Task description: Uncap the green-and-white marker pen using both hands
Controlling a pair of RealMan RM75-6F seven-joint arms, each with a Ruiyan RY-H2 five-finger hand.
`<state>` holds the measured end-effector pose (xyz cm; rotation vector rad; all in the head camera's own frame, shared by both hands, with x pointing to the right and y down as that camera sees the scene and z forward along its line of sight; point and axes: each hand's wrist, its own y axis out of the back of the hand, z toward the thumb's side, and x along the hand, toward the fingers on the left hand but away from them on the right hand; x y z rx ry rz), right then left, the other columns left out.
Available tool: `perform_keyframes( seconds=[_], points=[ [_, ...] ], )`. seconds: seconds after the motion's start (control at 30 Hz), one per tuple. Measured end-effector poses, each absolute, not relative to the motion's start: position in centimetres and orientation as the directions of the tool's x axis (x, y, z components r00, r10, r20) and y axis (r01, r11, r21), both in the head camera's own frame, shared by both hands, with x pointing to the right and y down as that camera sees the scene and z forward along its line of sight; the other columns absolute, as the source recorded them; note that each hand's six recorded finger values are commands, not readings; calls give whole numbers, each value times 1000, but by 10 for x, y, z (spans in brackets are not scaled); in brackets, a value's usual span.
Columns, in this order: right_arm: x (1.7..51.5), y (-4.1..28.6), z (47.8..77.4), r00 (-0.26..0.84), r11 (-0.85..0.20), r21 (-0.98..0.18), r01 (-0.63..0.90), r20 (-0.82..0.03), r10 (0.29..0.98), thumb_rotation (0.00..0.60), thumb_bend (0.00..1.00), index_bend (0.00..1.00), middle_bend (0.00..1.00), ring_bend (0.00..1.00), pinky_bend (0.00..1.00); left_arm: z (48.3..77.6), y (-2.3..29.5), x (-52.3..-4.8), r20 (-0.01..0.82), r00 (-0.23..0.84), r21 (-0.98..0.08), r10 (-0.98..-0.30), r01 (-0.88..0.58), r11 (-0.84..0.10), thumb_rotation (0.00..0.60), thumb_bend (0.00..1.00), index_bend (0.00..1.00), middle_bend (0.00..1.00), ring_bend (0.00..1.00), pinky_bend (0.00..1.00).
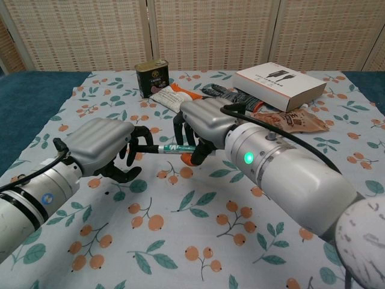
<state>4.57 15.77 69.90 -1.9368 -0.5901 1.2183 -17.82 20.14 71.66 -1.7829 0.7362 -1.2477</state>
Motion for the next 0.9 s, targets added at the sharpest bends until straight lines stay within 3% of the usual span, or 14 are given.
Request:
perform_keyframes(
  seconds=[0.5,0.63,0.9],
  points=[
    [45,161,703,438,-606,-795,-13,-550,711,600,436,976,750,372,0,708,193,-186,466,334,-861,-819,-41,-507,600,359,377,595,499,728],
    [44,161,705,437,-605,-796,-15,-550,712,600,436,976,750,372,0,709,194,-186,469,337,-858,-816,-45,-512,600,363,441,609,500,730],
    [43,160,704,438,-605,-796,-3,-545,715,600,436,976,750,374,0,709,193,-186,463,339,-861,-819,-46,-506,600,364,472,619,500,732]
  ],
)
